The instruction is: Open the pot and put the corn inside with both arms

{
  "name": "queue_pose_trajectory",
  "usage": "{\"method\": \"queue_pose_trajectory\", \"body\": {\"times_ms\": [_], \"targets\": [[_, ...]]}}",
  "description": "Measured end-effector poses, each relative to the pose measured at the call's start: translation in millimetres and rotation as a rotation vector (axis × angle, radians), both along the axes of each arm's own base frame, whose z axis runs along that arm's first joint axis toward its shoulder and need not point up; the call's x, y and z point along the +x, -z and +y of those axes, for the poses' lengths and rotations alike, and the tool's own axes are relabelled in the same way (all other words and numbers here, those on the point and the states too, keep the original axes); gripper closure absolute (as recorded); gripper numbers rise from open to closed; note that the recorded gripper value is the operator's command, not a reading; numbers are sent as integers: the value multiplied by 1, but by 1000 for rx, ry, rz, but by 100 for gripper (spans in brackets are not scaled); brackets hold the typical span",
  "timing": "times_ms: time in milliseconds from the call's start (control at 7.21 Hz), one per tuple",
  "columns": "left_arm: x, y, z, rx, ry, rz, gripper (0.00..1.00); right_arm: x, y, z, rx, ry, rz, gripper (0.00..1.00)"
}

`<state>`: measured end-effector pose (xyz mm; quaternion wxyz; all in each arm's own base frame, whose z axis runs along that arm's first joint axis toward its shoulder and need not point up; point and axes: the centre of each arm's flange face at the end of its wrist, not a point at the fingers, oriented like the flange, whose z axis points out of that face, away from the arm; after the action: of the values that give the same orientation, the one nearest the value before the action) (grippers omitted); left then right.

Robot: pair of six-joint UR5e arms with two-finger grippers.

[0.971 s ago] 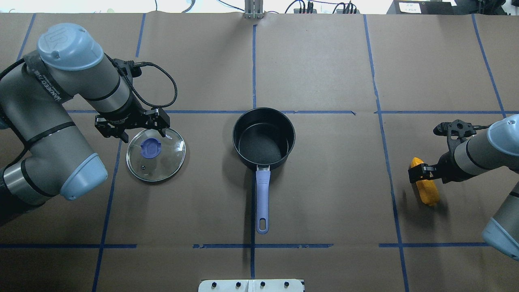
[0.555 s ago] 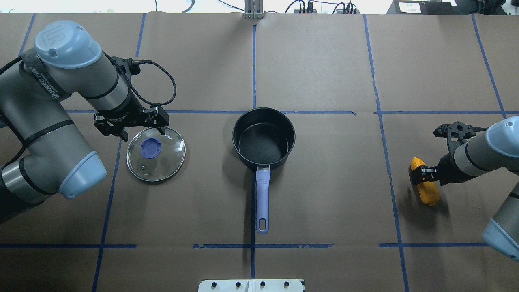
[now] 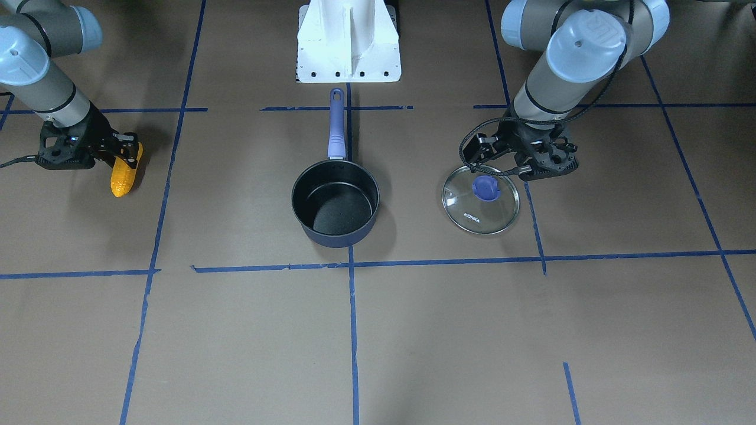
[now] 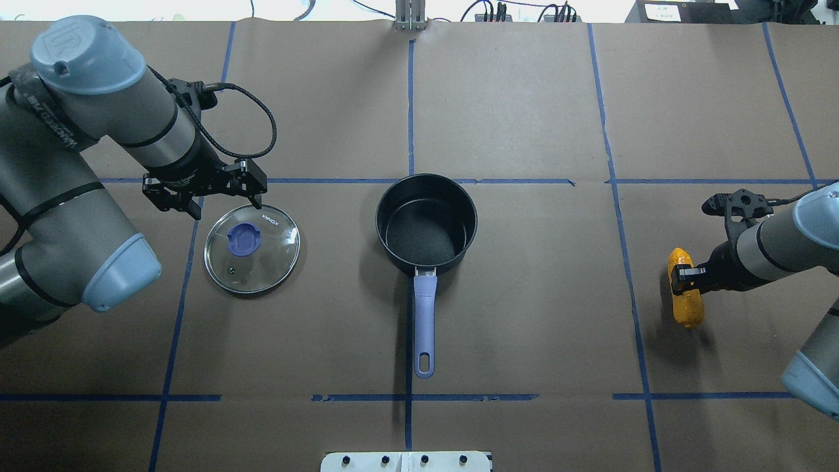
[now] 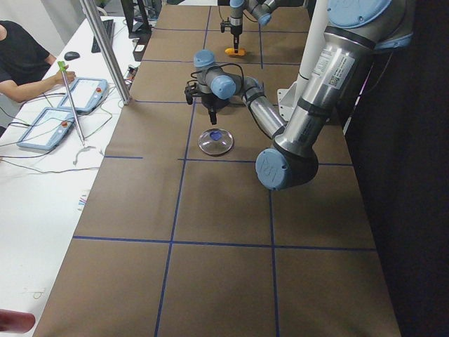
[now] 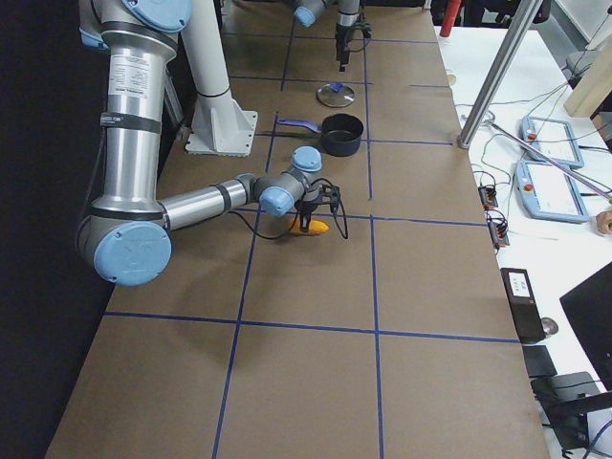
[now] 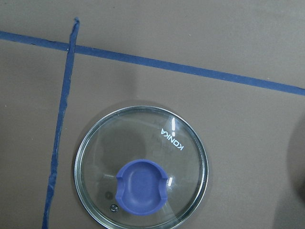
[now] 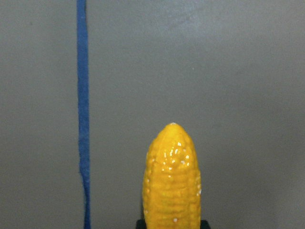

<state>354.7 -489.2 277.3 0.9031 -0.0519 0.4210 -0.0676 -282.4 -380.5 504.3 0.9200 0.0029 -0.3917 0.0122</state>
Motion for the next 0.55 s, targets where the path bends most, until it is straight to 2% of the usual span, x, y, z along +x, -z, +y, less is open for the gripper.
{"method": "queue_pose_trajectory", "body": {"times_ms": [277, 555], "targets": [[-20, -9, -5, 50, -27, -1, 0, 11, 42, -12, 16, -30, -26, 100], [-53, -44, -5, 111, -76, -28, 0, -6, 119, -36, 36, -44, -53, 100]]}}
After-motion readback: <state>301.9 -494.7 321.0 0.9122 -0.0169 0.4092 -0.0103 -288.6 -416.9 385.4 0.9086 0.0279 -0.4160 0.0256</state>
